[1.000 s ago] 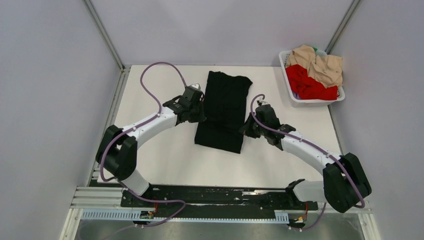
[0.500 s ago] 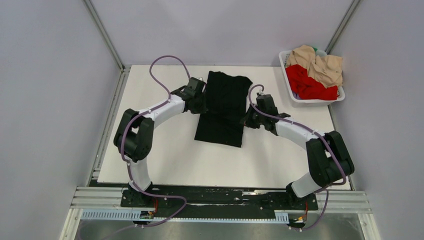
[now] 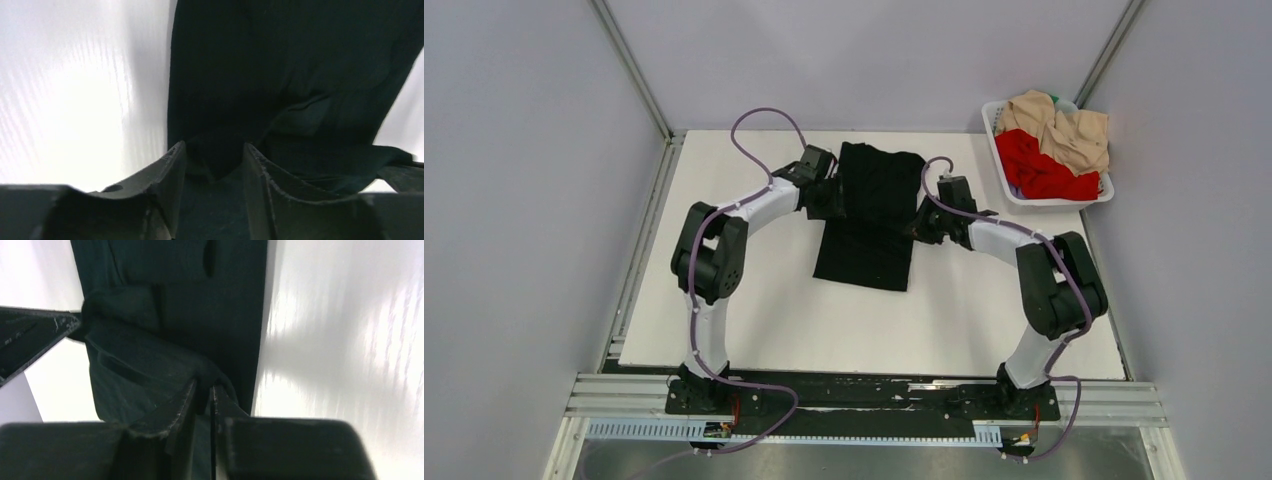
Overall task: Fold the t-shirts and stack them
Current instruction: Fold the folded rectangular tshirt in 1/3 of the way, then grab one side of the 2/3 rectangular tshirt with both arms
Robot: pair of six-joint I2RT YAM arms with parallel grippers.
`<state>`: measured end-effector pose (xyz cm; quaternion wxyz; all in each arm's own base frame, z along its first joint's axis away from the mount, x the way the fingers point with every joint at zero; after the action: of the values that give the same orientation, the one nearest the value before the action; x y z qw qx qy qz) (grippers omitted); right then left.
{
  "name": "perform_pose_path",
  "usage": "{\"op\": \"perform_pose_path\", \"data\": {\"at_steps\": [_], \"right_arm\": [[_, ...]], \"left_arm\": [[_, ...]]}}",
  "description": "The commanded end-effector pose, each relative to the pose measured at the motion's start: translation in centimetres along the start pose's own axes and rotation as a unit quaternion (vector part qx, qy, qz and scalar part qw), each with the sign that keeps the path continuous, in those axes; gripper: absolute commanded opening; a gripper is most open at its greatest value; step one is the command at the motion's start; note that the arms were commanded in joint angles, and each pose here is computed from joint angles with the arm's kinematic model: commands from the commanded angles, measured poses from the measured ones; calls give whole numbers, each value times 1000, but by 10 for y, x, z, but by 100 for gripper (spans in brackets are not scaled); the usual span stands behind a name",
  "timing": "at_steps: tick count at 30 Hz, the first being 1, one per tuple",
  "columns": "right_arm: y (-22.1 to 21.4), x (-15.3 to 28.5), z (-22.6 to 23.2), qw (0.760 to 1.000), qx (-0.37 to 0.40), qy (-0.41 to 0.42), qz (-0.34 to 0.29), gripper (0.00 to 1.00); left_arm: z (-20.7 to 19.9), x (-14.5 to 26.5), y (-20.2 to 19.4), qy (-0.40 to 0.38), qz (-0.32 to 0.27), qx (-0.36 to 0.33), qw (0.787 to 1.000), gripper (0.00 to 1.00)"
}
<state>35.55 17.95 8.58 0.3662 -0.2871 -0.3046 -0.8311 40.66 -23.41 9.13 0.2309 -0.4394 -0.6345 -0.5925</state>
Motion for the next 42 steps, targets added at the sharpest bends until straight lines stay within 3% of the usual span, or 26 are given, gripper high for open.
{"op": "perform_pose_path", "data": {"at_steps": [1, 2, 3, 5, 8, 11, 16, 19, 27, 37, 42], "right_arm": [[44, -6, 23, 998, -1, 32, -53, 23], [50, -4, 26, 998, -2, 36, -59, 36], [55, -1, 30, 997, 0, 41, -64, 48], [61, 8, 36, 996, 5, 49, -77, 65], [59, 21, 38, 995, 20, 56, -86, 81], [47, 34, 33, 994, 31, 61, -81, 99], [10, 55, 23, 994, 51, 82, -52, 100], [-14, 68, 23, 991, 64, 110, -28, 100], [-76, 74, -12, 994, 19, 89, 52, 99], [-95, 53, -36, 996, -18, 44, 72, 73], [-95, 42, -32, 996, -22, 48, 72, 65]], "left_arm": [[-7, 9, 51, -37, -59, 1, 998, 68], [-3, 12, 57, -37, -65, 4, 997, 77], [-4, 19, 68, -40, -80, 4, 996, 94], [-3, 33, 80, -41, -97, 5, 994, 99], [-2, 58, 88, -37, -124, 2, 992, 100], [5, 66, 70, -25, -116, 2, 993, 100], [14, 87, 31, -16, -97, 23, 995, 100], [18, 88, -12, -30, -64, 38, 997, 100], [23, 82, -86, -55, -5, 74, 996, 98], [16, 53, -121, -69, 46, 81, 993, 74], [13, 39, -132, -76, 69, 84, 991, 61]]}}
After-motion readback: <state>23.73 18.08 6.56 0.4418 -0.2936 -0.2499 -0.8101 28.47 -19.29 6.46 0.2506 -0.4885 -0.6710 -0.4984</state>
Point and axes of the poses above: each gripper's point midway between its finger pads, its own x axis back along the fingers, its own z axis along the line the jaws close on, y = z × x, the point moved 4 cm from there along x, back along the fingers, and after that the axes turned 12 degrees about -x, right-handed, at the moved point
